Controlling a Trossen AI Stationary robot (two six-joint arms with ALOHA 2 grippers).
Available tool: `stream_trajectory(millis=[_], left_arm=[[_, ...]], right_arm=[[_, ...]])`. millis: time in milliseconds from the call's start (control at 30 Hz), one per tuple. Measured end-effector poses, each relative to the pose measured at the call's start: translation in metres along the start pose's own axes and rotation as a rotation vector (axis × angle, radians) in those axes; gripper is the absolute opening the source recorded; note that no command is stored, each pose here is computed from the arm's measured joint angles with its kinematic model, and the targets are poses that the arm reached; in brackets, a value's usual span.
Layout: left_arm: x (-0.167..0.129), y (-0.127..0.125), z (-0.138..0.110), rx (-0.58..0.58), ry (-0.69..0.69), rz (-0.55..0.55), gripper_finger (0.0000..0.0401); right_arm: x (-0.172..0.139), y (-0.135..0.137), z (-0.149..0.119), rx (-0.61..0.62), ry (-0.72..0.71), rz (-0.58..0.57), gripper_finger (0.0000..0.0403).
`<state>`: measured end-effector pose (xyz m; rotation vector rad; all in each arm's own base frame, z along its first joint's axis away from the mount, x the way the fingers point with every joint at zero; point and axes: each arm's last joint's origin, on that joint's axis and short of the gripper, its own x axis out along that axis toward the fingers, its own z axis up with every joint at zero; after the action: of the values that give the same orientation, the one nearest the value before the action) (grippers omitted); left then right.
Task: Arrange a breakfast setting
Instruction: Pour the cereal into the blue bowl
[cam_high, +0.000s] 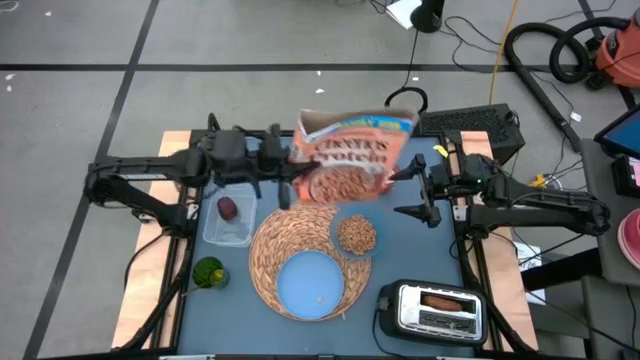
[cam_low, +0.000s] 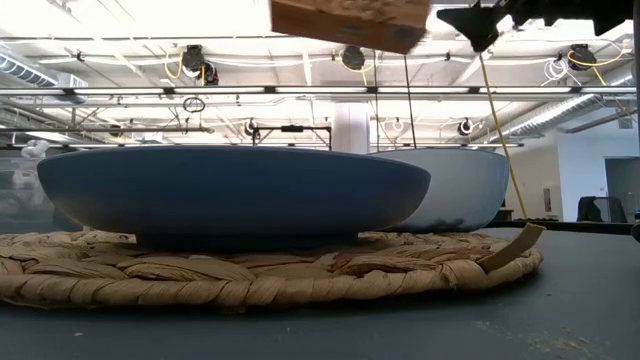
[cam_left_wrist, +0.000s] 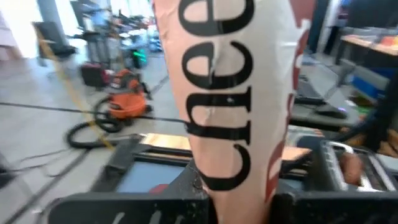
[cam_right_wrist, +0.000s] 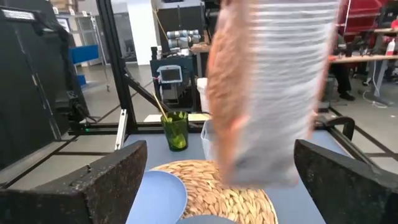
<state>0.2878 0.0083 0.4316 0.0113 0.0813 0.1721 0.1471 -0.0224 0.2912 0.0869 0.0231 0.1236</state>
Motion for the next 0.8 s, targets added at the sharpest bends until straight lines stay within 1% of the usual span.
stream_trajectory(millis=[133,433,600,800], left_arm=[[-0.027,0.006,0.010,0.012,0.004,0.063,0.0008],[-0.098,0.020,0.031,0.010,-0.048,0.143,0.0008],[-0.136,0.028,0.033,0.012,-0.046,0.211,0.0008],[-0.175,0.037,0.029,0.019,-0.016,0.300,0.0008]], right_arm=[[-0.004,0.002,0.002,-0.007,-0.020,0.002,0.0394],[-0.008,0.003,0.005,-0.013,-0.045,0.003,0.0393],[-0.008,0.003,0.005,-0.015,-0.042,0.002,0.0393],[-0.008,0.003,0.005,-0.012,-0.041,0.001,0.0393]])
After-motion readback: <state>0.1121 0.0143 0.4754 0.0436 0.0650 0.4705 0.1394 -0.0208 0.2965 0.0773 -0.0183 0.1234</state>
